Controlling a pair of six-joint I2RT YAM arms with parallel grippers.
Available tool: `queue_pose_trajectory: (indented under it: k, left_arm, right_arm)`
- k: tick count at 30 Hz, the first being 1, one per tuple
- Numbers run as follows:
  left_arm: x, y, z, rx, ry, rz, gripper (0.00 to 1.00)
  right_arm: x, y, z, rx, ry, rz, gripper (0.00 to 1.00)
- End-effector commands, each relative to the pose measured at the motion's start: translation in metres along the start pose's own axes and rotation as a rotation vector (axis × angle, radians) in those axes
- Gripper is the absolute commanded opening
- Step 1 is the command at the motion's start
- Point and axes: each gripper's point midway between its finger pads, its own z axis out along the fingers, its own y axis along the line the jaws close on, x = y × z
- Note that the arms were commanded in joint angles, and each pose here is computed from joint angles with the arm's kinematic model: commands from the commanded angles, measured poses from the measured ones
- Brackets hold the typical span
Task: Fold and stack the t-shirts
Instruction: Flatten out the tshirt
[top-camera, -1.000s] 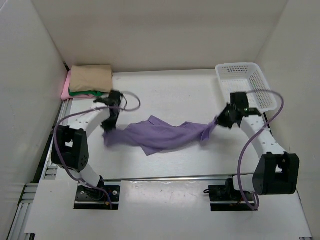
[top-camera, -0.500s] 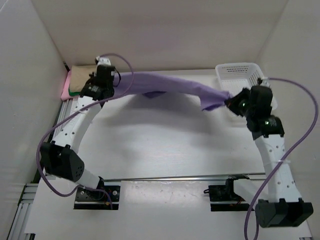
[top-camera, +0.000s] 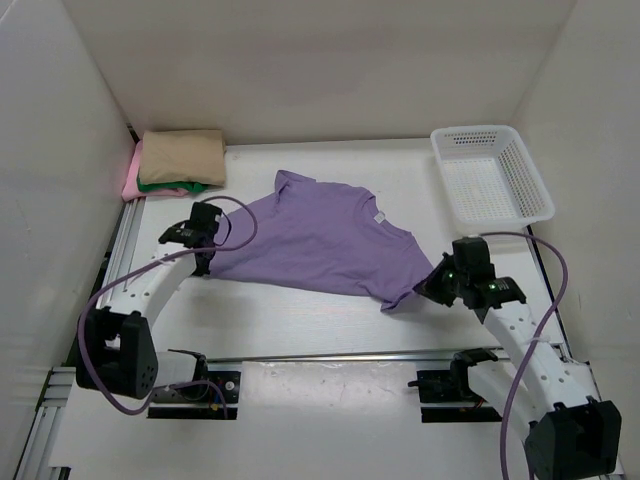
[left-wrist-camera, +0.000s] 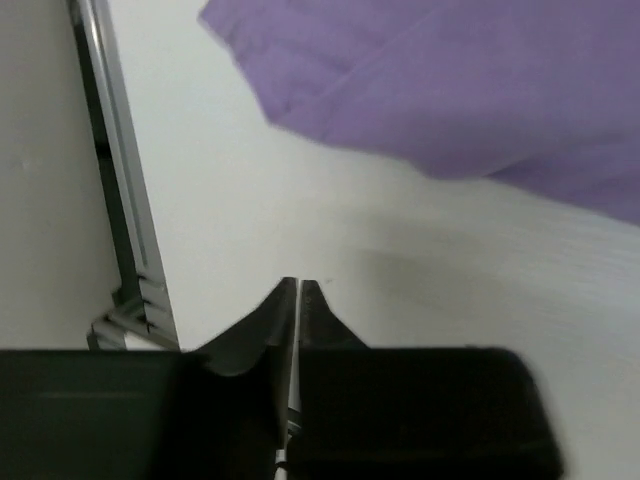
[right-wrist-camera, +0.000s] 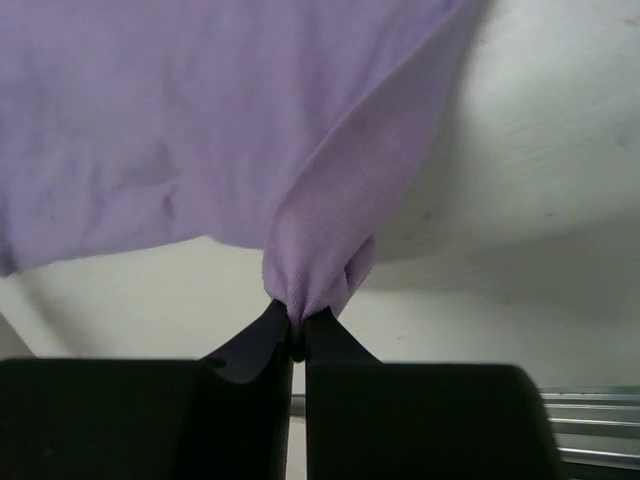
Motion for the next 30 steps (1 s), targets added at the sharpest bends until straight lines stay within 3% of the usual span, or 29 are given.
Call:
queue_pose_trajectory:
  k: [1,2,3,6,8,13,16,21,23,24,25,26,27,30]
  left_arm:
    - [-0.031,-0.025,-0.028,0.171,-0.111,-0.018,0.25]
    - [-0.026,-0.036,-0.029,0.201,-0.107,0.013,0.37]
    - [-0.021,-0.045,-0.032,0.225,-0.113,0.042,0.56]
    - [0.002,-0.082,-0.023,0.253,-0.122,0.175,0.78]
    - [0.017,-0.101,-0.012,0.230,-0.122,0.267,0.82]
    - [-0.028,-0.134,-0.001,0.182,-0.249,0.263,0.86]
    - [-0.062,-0.158,-0.017,0.255,-0.302,0.252,0.86]
    - [-0.051,-0.210,-0.018,0.430,-0.245,0.345,0.87]
    - [-0.039,-0.218,0.000,0.394,-0.187,0.387,0.79]
    - [-0.034,-0.220,0.006,0.388,-0.165,0.399,0.68]
    - [-0.041,-0.220,0.008,0.375,-0.166,0.389,0.37]
    - [-0.043,-0.221,0.011,0.365,-0.163,0.391,0.18]
    - [-0.047,-0.217,0.015,0.343,-0.160,0.381,0.10]
    - [-0.071,-0.197,-0.003,0.285,-0.244,0.330,0.10]
  right_arm:
    - [-0.043,0.071,-0.037,-0.207,-0.156,-0.106,0.00]
    - [-0.044,0.078,-0.039,-0.212,-0.159,-0.148,0.00]
    - [-0.045,0.082,-0.045,-0.217,-0.167,-0.165,0.00]
    - [-0.051,0.094,-0.051,-0.224,-0.178,-0.188,0.00]
    - [-0.054,0.096,-0.052,-0.219,-0.186,-0.187,0.00]
    - [-0.059,0.104,-0.063,-0.235,-0.201,-0.198,0.00]
    - [-0.061,0.105,-0.068,-0.225,-0.207,-0.196,0.00]
    - [-0.062,0.098,-0.075,-0.204,-0.229,-0.200,0.00]
    - [-0.063,0.095,-0.077,-0.186,-0.233,-0.197,0.00]
    - [-0.065,0.095,-0.079,-0.185,-0.247,-0.196,0.00]
    - [-0.065,0.091,-0.079,-0.171,-0.248,-0.194,0.00]
    - [-0.067,0.095,-0.082,-0.179,-0.256,-0.195,0.00]
    - [-0.069,0.098,-0.086,-0.190,-0.265,-0.195,0.00]
    - [-0.074,0.099,-0.098,-0.181,-0.294,-0.210,0.00]
